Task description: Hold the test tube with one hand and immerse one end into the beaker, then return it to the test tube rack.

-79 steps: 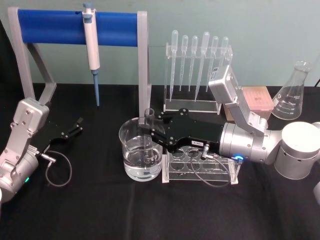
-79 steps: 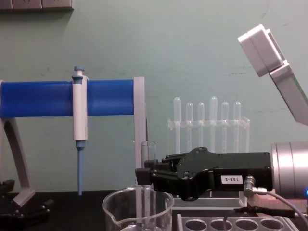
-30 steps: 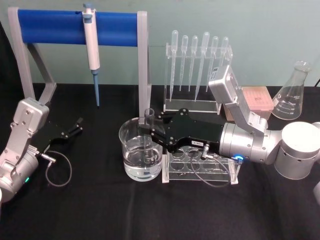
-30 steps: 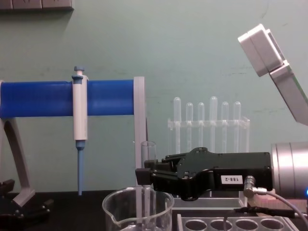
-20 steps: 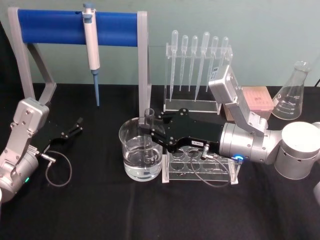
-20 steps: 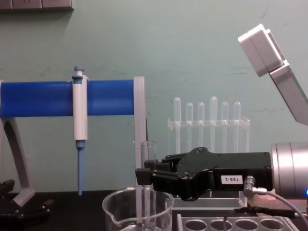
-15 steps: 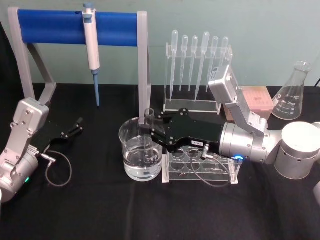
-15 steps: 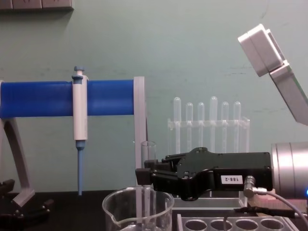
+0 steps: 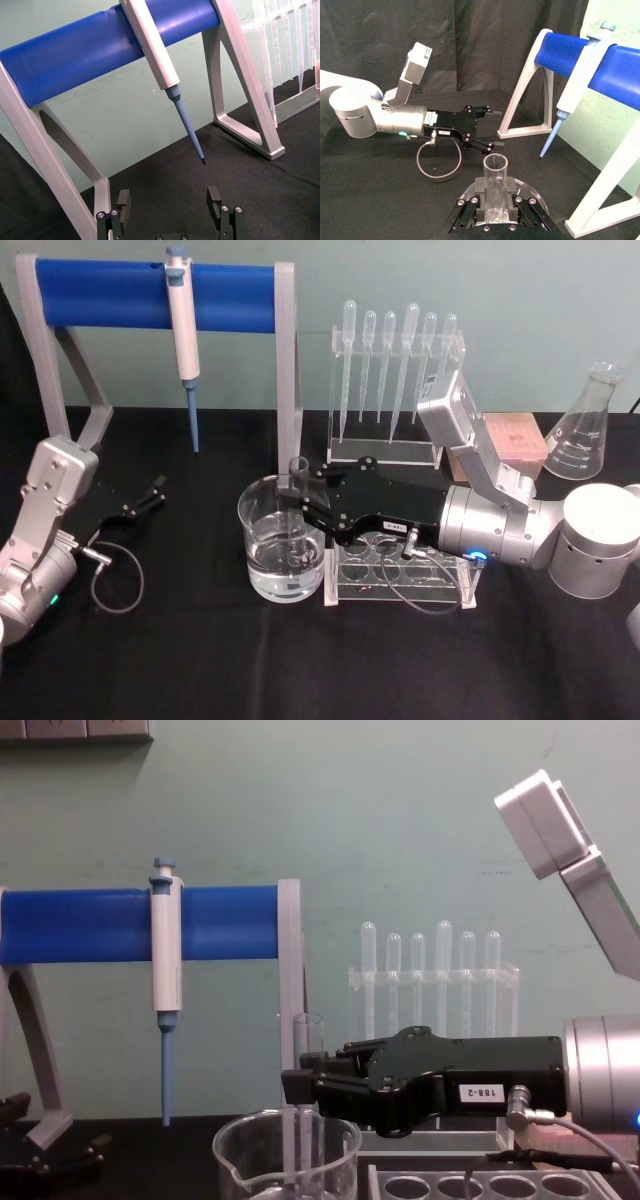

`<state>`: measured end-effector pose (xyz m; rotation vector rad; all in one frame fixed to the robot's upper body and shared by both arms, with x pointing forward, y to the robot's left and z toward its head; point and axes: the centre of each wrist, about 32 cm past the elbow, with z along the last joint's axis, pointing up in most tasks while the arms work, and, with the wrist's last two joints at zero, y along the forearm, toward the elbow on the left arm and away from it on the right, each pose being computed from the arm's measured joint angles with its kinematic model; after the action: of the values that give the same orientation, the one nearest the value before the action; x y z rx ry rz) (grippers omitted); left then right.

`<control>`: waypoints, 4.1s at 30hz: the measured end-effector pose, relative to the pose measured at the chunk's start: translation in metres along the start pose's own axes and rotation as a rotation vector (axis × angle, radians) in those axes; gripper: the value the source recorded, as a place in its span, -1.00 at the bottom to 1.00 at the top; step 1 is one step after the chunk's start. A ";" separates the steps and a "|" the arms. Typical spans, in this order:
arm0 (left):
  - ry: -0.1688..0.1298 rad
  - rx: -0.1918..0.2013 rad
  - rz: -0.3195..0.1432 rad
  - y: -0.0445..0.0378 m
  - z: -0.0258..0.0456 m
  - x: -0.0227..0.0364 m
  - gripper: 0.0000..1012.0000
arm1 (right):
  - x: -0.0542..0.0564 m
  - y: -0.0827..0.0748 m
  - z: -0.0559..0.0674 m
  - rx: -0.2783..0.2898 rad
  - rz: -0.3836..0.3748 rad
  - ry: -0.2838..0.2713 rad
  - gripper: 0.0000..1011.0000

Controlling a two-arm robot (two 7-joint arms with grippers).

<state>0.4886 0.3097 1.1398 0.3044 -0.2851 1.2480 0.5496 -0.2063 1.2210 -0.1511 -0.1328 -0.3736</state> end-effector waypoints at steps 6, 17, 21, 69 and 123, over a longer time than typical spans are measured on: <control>0.000 0.000 0.000 0.0000 0.0000 0.0000 0.98 | 0.000 0.000 0.000 0.000 0.000 0.000 -0.52; 0.000 0.000 0.000 0.0000 0.0000 0.0000 0.98 | 0.000 0.000 0.000 0.000 0.000 0.000 -0.52; 0.000 0.000 0.000 0.0000 0.0000 0.0000 0.98 | 0.000 0.000 0.000 0.000 0.000 0.000 -0.52; 0.000 0.000 0.000 0.0000 0.0000 0.0000 0.98 | 0.000 0.000 0.000 0.000 0.000 0.000 -0.52; 0.000 0.000 0.000 0.0000 0.0000 0.0000 0.98 | 0.005 -0.041 0.078 0.144 0.023 -0.091 -0.52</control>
<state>0.4886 0.3097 1.1398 0.3044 -0.2850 1.2479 0.5314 -0.2324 1.3036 -0.0273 -0.2465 -0.3331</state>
